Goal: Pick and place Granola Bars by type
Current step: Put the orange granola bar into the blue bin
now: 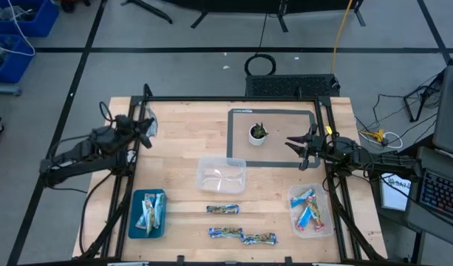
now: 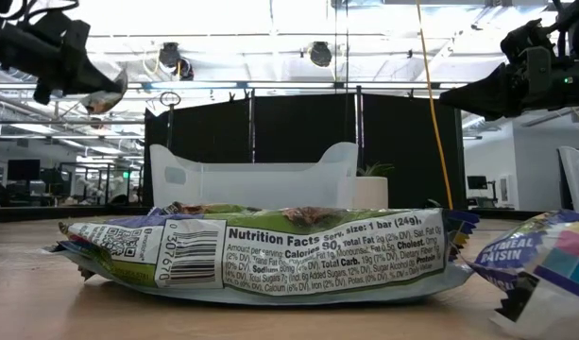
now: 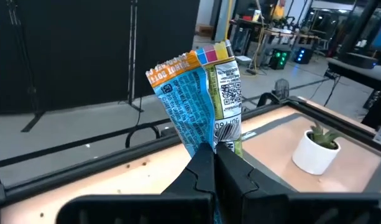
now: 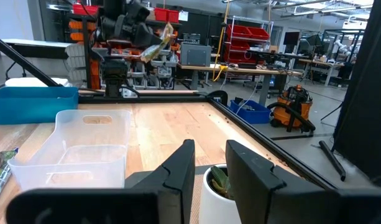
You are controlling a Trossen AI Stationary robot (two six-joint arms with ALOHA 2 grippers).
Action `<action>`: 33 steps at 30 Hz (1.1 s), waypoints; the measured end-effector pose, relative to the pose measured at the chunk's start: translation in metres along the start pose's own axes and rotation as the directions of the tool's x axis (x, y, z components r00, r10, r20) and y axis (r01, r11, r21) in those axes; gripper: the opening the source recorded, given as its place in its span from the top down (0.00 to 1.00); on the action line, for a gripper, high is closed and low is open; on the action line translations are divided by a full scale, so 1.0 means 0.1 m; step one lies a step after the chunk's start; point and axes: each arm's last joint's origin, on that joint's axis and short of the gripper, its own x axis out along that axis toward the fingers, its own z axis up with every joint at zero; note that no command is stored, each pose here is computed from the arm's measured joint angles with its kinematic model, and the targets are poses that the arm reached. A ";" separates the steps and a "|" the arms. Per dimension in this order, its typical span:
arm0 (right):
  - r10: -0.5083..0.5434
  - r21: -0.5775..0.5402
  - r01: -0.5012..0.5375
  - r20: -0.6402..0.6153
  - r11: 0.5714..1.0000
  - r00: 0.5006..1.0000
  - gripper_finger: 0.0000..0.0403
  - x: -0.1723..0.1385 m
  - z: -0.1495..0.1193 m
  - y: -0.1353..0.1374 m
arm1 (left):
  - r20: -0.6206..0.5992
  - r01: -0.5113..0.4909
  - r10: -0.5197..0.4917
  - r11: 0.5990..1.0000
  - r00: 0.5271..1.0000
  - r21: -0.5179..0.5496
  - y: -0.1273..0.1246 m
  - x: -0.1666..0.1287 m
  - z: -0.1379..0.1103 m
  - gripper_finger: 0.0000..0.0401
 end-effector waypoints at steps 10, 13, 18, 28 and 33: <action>0.000 0.000 0.000 0.000 1.000 1.000 0.80 0.00 0.00 0.00 | -0.062 0.330 -0.330 0.944 0.942 -0.008 -0.08 -0.02 -0.09 0.99; 0.000 0.000 0.000 0.000 1.000 1.000 0.80 0.00 0.00 0.00 | -0.073 0.497 -0.497 0.867 0.864 -0.019 -0.13 -0.04 -0.06 1.00; 0.000 0.000 0.000 0.000 1.000 1.000 0.80 0.00 0.00 0.00 | -0.070 0.694 -0.699 0.715 0.712 -0.081 -0.20 -0.09 -0.02 0.99; 0.000 0.000 0.000 0.000 1.000 1.000 0.80 0.00 0.00 0.00 | -0.266 0.728 -0.826 0.564 0.498 -0.389 -0.28 -0.11 -0.16 0.98; 0.000 0.000 0.000 0.000 1.000 1.000 0.80 0.00 0.00 0.00 | -0.445 0.493 -0.767 0.640 0.463 -0.589 -0.33 -0.07 -0.32 0.99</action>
